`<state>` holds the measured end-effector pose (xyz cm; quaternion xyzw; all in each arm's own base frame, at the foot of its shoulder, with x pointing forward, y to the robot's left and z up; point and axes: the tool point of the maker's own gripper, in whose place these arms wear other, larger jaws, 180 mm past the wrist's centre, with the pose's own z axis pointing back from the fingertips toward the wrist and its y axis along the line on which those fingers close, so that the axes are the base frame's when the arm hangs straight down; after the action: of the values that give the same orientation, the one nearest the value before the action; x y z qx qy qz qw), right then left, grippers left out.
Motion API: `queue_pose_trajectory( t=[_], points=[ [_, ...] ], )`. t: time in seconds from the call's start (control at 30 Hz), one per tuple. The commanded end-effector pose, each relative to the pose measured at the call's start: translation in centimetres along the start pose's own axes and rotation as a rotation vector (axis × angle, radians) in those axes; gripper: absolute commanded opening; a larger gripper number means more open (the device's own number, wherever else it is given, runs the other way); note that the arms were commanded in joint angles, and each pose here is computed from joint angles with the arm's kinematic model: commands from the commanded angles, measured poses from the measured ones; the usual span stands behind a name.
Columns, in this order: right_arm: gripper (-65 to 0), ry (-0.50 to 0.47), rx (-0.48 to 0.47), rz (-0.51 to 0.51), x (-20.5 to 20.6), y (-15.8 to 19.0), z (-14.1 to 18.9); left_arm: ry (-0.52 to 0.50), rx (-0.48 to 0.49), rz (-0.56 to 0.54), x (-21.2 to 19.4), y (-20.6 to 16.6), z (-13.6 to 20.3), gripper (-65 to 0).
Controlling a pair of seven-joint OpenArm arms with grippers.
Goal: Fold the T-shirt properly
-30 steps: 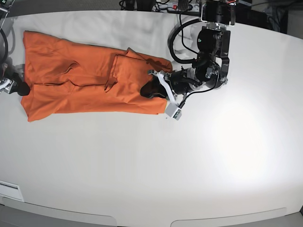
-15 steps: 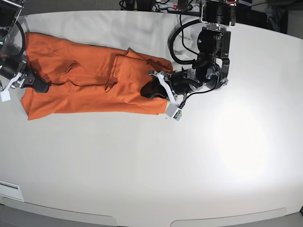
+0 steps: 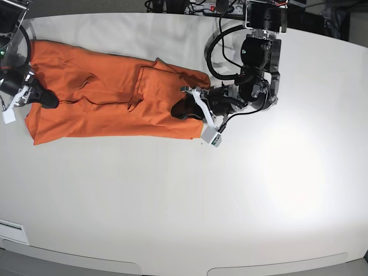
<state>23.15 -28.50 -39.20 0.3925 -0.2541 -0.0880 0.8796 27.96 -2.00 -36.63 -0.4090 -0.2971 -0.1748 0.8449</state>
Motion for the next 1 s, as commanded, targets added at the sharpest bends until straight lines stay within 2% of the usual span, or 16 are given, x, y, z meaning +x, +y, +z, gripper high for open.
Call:
queue_pose_trajectory(
  t=[0.0,0.2,0.27,0.33,0.63,0.77,0.97],
  points=[
    [-65.0,0.036,-0.033,-0.005,-0.2,-0.5,0.7,-0.026,-0.034,-0.036,1.2,-0.9,0.4,-65.0],
    [-65.0,0.033,-0.059,0.082,1.6,0.2,1.9,-0.138,-0.254,-0.198,4.3,-6.5,2.2,-65.0],
    [-65.0,0.031,-0.07,0.141,2.7,1.0,2.3,-0.148,-0.282,-0.24,5.0,-7.4,2.7,-65.0],
    [-65.0,0.061,-0.127,0.208,3.1,1.0,2.7,-0.15,-0.294,-0.265,5.6,-7.8,3.0,-65.0],
    [-65.0,0.102,-0.483,0.542,7.1,0.2,5.4,-0.135,-0.231,-0.289,6.1,-5.7,4.2,-64.9],
    [-65.0,0.095,-0.585,0.667,9.0,1.5,6.4,-0.137,-0.153,-0.289,6.3,-3.1,6.1,-64.9],
    [-65.0,0.01,-0.762,0.799,11.7,5.3,8.2,-0.159,-0.013,-0.284,7.2,1.2,9.9,-64.9]
  ],
)
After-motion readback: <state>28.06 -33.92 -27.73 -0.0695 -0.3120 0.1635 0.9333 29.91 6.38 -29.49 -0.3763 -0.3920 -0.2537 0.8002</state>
